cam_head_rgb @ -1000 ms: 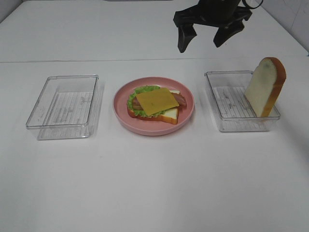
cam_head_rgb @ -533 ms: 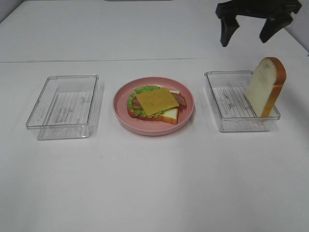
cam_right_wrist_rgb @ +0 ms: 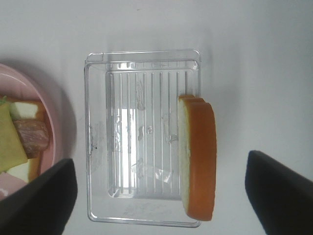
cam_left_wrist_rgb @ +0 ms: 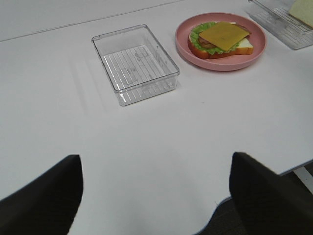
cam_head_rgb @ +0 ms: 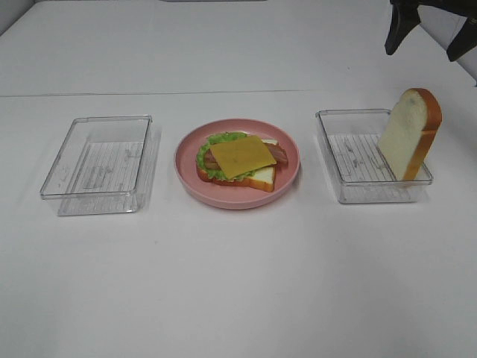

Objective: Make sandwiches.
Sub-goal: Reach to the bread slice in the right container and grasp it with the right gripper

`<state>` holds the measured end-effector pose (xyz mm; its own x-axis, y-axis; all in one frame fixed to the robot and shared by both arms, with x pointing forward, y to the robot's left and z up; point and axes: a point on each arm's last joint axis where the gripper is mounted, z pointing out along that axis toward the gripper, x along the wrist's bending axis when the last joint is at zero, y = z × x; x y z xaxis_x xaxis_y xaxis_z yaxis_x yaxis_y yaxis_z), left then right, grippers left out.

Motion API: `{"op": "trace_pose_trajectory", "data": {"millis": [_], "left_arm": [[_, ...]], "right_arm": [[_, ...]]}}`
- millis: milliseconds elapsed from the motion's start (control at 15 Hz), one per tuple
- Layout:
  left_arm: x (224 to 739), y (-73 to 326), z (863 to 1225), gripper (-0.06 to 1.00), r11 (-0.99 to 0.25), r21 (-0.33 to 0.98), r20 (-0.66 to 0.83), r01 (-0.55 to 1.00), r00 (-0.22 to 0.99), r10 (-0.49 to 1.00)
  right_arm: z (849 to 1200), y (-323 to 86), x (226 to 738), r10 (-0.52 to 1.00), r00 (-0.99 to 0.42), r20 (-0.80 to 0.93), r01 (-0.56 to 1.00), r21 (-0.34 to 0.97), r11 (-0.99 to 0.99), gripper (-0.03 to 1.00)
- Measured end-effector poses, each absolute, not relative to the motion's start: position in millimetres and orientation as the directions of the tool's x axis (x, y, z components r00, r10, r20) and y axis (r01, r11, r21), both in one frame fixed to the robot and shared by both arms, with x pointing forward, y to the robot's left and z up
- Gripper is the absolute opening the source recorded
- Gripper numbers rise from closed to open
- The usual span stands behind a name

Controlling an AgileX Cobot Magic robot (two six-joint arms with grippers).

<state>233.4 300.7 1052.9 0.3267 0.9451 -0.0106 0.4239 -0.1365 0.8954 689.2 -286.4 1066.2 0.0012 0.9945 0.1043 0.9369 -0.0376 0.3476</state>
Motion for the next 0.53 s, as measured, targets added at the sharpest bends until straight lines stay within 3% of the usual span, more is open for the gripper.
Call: {"op": "trace_pose_trajectory", "data": {"millis": [533], "left_arm": [[233, 301, 1053, 0.78, -0.137, 0.895, -0.011, 0.424, 0.327, 0.945]], "right_arm": [[1012, -288, 680, 0.994, -0.013, 0.107, 0.984, 0.175, -0.006, 0.87]]}}
